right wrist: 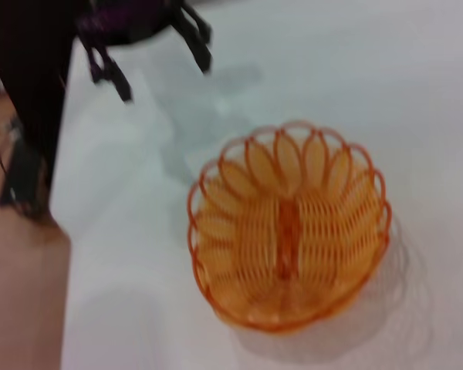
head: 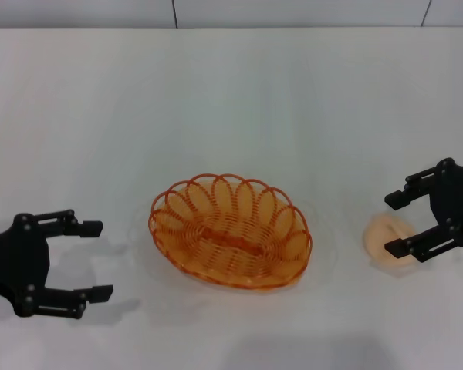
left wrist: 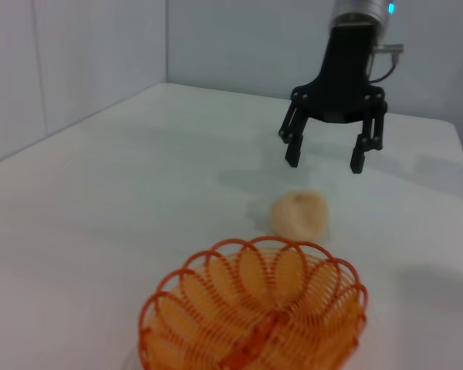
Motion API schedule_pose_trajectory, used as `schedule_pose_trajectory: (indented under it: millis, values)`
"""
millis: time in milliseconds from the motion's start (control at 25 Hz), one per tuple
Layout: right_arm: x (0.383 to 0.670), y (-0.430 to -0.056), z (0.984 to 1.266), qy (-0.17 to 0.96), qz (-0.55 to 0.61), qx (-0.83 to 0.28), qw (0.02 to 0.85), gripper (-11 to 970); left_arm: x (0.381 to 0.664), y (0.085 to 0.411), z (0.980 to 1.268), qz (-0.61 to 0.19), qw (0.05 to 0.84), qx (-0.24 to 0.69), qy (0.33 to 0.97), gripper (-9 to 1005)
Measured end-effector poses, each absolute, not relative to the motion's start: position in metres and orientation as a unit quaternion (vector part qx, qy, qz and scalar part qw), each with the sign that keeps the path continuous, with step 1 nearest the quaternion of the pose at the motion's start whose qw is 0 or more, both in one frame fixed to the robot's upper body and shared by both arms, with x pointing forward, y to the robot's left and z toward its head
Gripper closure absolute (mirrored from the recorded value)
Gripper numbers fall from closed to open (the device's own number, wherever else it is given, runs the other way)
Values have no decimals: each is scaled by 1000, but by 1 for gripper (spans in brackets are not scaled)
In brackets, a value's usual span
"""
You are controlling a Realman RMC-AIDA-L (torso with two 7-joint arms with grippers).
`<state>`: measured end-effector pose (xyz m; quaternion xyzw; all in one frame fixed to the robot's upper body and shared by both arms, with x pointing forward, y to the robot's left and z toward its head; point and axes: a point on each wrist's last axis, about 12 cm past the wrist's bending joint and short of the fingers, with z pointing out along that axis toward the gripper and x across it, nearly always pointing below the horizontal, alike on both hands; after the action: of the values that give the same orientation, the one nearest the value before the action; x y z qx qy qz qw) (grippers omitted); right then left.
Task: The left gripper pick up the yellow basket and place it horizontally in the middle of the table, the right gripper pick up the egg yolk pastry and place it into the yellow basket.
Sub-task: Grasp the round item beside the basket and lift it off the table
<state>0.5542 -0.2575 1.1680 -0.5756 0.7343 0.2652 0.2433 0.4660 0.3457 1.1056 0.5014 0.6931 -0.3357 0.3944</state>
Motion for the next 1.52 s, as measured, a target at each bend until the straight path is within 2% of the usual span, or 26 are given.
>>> schedule_pose_trajectory:
  millis: [320, 520, 840, 1280, 1520]
  values:
    - [566, -233, 1177, 770, 226, -564, 195, 209, 454, 345, 1095, -325, 411, 505, 686, 121]
    - [571, -230, 1183, 779, 221, -554, 194, 160, 452, 339, 1091, -329, 404, 510, 684, 122]
    - [577, -231, 1176, 797, 202, -540, 182, 82, 452, 339, 1092, -325, 404, 517, 681, 122]
    - [585, -226, 1155, 817, 162, -535, 140, 87, 453, 339, 1093, -325, 403, 516, 682, 123]
    - [588, -222, 1148, 818, 162, -538, 126, 141, 455, 339, 1094, -324, 405, 516, 682, 123]
